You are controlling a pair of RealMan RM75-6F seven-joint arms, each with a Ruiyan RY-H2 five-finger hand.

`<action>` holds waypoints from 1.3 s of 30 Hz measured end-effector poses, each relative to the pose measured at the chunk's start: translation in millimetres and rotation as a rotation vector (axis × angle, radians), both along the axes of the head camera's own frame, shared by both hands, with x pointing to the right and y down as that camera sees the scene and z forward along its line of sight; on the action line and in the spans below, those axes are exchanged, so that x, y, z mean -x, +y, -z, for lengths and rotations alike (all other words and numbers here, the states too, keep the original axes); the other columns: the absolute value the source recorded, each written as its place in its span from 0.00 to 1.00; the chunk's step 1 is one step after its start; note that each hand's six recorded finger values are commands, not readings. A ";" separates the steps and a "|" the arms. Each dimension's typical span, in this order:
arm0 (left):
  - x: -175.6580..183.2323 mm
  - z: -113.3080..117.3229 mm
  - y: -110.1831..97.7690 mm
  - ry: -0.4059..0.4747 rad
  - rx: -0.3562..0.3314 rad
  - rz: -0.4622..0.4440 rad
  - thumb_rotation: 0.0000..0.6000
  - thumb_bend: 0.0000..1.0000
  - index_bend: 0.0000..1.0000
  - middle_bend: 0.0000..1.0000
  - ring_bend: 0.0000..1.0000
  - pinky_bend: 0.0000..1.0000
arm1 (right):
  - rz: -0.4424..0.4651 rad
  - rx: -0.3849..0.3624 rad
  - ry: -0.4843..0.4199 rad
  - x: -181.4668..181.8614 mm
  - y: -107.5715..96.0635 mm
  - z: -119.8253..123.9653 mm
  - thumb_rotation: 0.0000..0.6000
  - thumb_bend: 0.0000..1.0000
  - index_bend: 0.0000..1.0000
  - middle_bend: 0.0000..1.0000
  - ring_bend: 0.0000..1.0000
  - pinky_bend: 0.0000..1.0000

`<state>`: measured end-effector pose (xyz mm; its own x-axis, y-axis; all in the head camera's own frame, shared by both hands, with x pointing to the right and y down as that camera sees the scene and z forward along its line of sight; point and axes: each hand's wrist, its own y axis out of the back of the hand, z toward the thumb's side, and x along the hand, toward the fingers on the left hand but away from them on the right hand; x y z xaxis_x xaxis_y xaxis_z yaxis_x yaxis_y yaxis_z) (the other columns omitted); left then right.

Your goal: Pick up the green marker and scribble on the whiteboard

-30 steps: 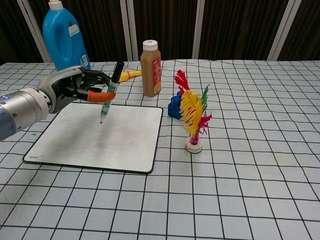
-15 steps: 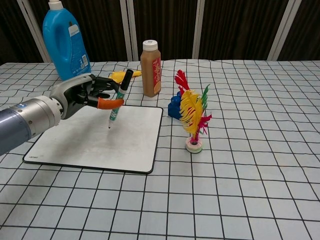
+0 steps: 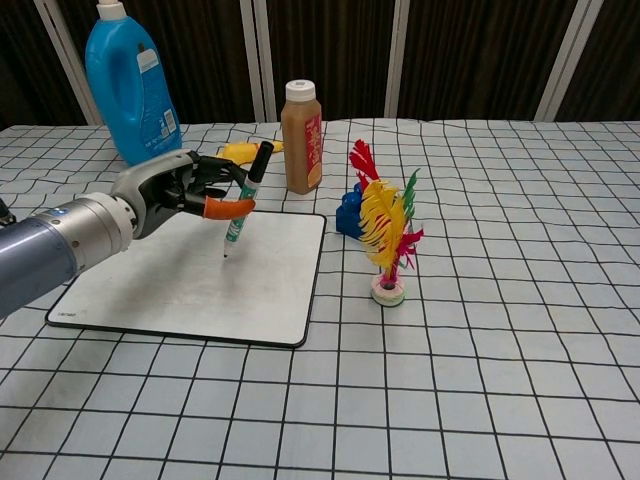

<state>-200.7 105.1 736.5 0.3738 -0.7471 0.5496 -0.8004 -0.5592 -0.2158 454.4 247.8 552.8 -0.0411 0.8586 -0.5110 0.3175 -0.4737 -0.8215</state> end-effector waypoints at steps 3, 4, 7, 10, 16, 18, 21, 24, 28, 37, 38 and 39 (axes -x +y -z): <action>1.3 -1.5 -0.1 -0.007 -0.002 -0.005 1.00 0.53 0.74 0.19 0.02 0.03 | -0.001 0.000 0.001 -0.2 0.5 -0.2 1.00 0.35 0.00 0.00 0.00 0.00; 1.8 -1.8 -0.3 -0.010 -0.002 -0.006 1.00 0.53 0.74 0.19 0.02 0.03 | -0.001 0.000 0.001 -0.2 0.5 -0.2 1.00 0.35 0.00 0.00 0.00 0.00; 5.5 -3.3 -1.8 -0.023 -0.008 -0.007 1.00 0.53 0.74 0.19 0.02 0.03 | 0.000 -0.001 0.002 -0.3 0.2 -0.3 1.00 0.35 0.00 0.00 0.00 0.00; 10.5 -5.1 -3.9 -0.040 -0.015 -0.006 1.00 0.53 0.74 0.19 0.02 0.03 | 0.002 -0.001 0.001 0.3 0.3 -0.2 1.00 0.35 0.00 0.00 0.00 0.00; 23.9 -11.0 -6.4 -0.084 -0.022 -0.005 1.00 0.52 0.75 0.20 0.02 0.03 | 0.000 0.001 0.002 0.3 0.6 -0.4 1.00 0.35 0.00 0.00 0.00 0.00; 30.5 -13.0 -7.4 -0.105 -0.028 -0.006 1.00 0.51 0.75 0.20 0.02 0.03 | -0.001 0.000 0.001 0.6 0.8 0.1 1.00 0.35 0.00 0.00 0.00 0.00; 41.8 -13.8 -10.8 -0.142 -0.053 -0.008 1.00 0.51 0.75 0.20 0.02 0.03 | -0.001 0.000 0.001 0.8 1.3 0.2 1.00 0.35 0.00 0.00 0.00 0.00; 56.4 -11.6 -17.0 -0.189 -0.099 -0.012 1.00 0.51 0.75 0.20 0.02 0.03 | 0.001 0.000 0.000 1.4 1.2 0.3 1.00 0.35 0.00 0.00 0.00 0.00; 67.8 -6.8 -23.6 -0.202 -0.126 0.008 1.00 0.51 0.75 0.20 0.02 0.03 | 0.001 -0.002 -0.001 1.7 1.0 0.9 1.00 0.35 0.00 0.00 0.00 0.00; 61.8 15.4 -25.2 -0.084 -0.118 0.062 1.00 0.50 0.75 0.20 0.02 0.03 | 0.005 -0.002 -0.003 3.1 1.6 0.9 1.00 0.35 0.00 0.00 0.00 0.00; 59.0 17.2 -23.8 -0.070 -0.111 0.065 1.00 0.50 0.75 0.20 0.02 0.03 | 0.006 -0.002 -0.004 3.5 1.5 0.8 1.00 0.35 0.00 0.00 0.00 0.00; 55.2 19.1 -21.9 -0.053 -0.101 0.068 1.00 0.50 0.75 0.20 0.02 0.03 | 0.006 -0.002 -0.003 3.5 1.5 0.8 1.00 0.35 0.00 0.00 0.00 0.00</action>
